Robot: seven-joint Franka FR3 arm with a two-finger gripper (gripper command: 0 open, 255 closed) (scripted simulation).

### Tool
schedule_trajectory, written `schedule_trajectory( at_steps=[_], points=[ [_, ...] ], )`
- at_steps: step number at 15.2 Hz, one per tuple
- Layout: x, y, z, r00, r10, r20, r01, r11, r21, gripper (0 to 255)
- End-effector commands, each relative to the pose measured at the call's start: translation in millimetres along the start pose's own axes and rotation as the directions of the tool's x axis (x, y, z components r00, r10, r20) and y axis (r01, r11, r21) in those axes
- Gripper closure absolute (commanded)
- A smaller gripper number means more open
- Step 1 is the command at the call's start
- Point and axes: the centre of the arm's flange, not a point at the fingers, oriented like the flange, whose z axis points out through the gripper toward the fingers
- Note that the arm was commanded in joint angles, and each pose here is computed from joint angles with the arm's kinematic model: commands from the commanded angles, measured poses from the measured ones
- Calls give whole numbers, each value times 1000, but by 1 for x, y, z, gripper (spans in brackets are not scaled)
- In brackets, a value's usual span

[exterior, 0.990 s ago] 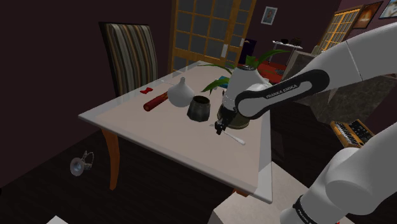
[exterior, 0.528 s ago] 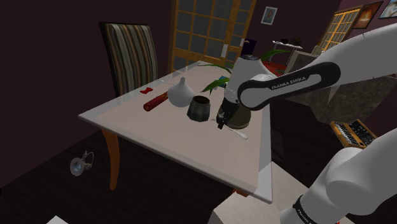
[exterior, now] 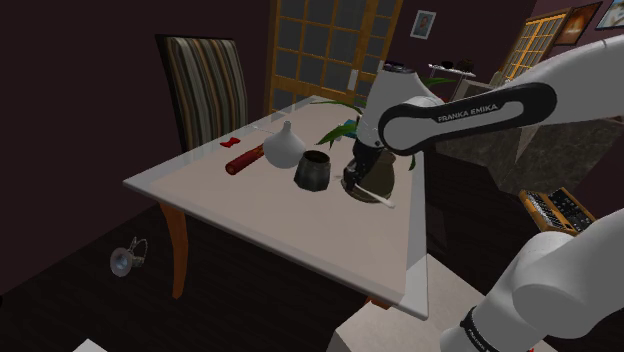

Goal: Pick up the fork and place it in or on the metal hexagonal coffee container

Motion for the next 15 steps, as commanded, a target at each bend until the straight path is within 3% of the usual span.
schedule_trajectory(
  at_steps=[1,11,15],
  points=[
    [2,3,-9,1000,0,0,0,1000,0,255],
    [7,7,-58,1000,0,0,0,1000,0,255],
    [57,22,-46,1000,0,0,0,1000,0,255]
  ],
)
